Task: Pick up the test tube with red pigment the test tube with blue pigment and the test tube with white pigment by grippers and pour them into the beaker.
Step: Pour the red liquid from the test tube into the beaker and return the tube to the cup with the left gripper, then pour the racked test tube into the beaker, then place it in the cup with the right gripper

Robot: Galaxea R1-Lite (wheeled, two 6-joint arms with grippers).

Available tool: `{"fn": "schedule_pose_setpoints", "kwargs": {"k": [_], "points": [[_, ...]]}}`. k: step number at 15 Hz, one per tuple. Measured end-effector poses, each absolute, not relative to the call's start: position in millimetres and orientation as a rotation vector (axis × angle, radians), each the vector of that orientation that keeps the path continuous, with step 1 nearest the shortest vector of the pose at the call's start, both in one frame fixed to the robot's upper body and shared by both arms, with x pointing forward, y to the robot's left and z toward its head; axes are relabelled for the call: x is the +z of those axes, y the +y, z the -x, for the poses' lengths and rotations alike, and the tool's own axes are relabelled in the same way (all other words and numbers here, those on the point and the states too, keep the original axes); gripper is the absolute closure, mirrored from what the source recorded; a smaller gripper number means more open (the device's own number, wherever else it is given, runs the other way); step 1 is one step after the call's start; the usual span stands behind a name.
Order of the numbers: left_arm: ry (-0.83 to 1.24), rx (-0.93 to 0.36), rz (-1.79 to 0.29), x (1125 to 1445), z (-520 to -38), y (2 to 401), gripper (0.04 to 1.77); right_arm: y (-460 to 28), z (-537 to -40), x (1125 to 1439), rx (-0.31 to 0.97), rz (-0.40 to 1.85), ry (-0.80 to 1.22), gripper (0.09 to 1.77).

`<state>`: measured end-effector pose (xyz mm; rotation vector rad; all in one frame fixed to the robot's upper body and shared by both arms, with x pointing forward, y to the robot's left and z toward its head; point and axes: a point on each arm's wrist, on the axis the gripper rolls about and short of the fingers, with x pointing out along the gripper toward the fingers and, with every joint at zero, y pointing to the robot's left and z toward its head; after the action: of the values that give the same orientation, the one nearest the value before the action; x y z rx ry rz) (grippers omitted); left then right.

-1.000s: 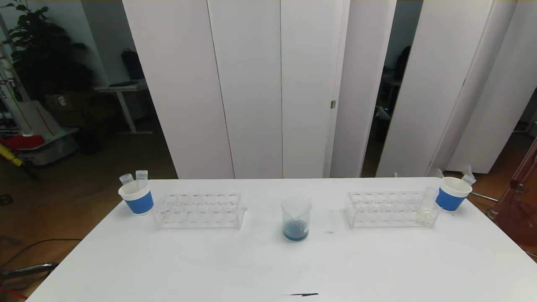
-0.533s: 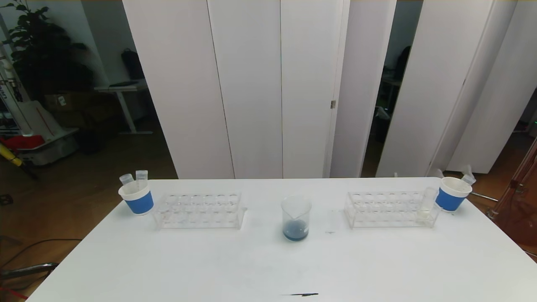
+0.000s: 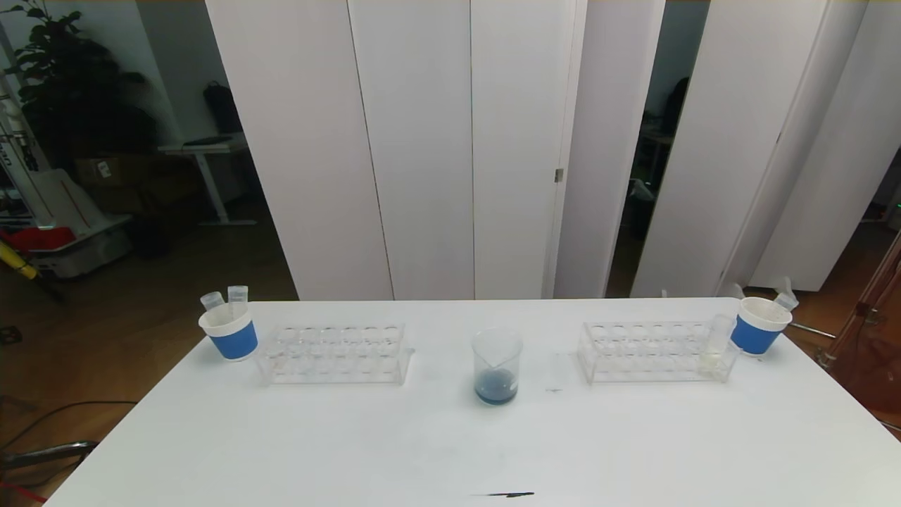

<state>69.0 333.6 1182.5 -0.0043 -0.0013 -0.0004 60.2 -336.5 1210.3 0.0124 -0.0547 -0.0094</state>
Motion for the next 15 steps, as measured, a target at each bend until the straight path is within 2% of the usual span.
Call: {"fn": "schedule_pose_setpoints", "kwargs": {"k": [5, 10, 12, 15], "points": [[-0.001, 0.0, 0.004, 1182, -69, 334, 0.06, -337, -66, 1262, -0.024, -0.015, -0.063, 0.11], [-0.001, 0.0, 0.004, 1182, -69, 334, 0.06, -339, -111, 1326, -0.114, -0.012, -0.133, 0.11], [-0.001, -0.001, 0.004, 1182, -69, 334, 0.06, -341, -140, 1340, -0.148, -0.011, -0.143, 0.11], [-0.001, 0.0, 0.004, 1182, -69, 334, 0.06, -346, -186, 1344, -0.19, -0.011, -0.108, 0.11]]}}
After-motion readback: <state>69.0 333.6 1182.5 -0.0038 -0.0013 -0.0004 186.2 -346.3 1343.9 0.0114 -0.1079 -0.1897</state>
